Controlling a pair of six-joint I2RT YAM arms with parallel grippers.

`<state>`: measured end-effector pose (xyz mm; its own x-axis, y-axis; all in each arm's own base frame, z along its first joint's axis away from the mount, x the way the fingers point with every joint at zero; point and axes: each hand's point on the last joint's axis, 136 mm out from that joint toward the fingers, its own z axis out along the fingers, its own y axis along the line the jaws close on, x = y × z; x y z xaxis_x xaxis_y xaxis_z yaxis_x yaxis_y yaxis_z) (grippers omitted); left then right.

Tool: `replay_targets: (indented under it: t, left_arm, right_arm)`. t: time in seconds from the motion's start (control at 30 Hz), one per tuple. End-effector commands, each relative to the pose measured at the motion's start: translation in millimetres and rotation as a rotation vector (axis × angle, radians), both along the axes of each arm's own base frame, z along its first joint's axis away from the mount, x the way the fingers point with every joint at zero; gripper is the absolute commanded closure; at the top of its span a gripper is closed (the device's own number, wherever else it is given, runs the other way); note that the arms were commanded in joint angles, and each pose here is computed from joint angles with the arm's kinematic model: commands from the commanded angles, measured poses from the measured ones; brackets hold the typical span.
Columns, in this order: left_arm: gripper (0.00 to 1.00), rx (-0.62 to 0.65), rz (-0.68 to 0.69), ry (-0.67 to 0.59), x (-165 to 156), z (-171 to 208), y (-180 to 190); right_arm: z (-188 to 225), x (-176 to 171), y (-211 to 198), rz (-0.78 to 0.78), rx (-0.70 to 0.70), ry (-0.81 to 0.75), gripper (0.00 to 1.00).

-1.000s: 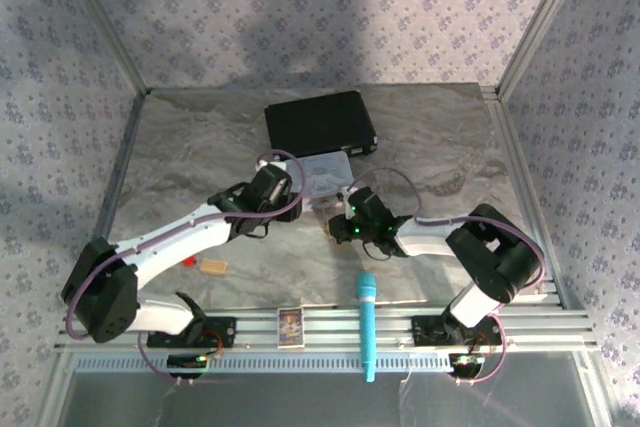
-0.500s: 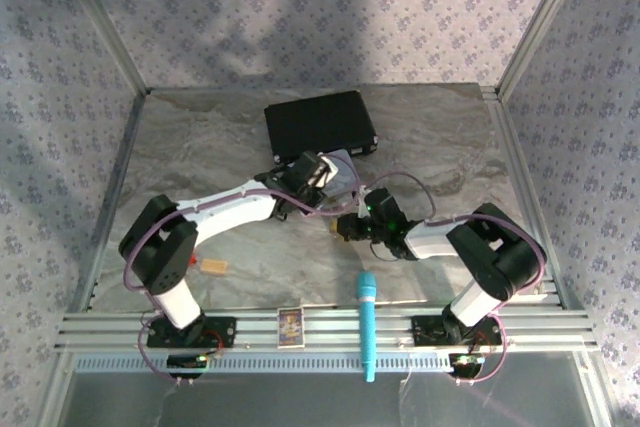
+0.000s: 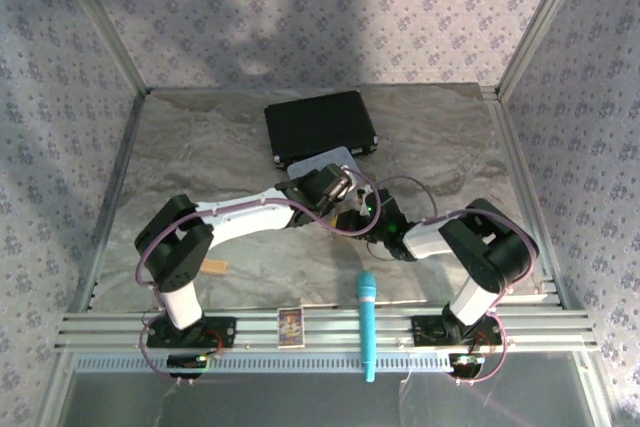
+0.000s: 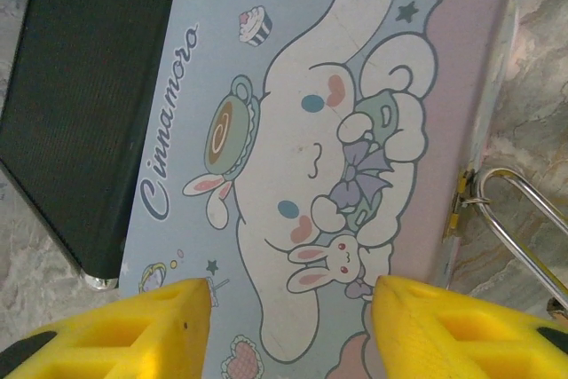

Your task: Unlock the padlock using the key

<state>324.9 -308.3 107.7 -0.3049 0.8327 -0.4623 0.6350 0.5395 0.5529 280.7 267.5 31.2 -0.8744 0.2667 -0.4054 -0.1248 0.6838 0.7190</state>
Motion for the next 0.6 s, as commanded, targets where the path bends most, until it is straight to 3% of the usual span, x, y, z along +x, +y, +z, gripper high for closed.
replay_targets:
  t: [0.0, 0.57]
  left_arm:
    - [0.47, 0.202, -0.058, 0.157, -33.7, -62.9, 27.2]
    - [0.5, 0.197, -0.172, 0.172, -59.5, -76.1, 14.0]
  right_arm:
    - [-21.0, 10.4, -25.8, -0.205, -0.004, 0.07, 1.0]
    - [13.8, 51.1, -21.0, -0.363, 0.147, 0.034, 1.0]
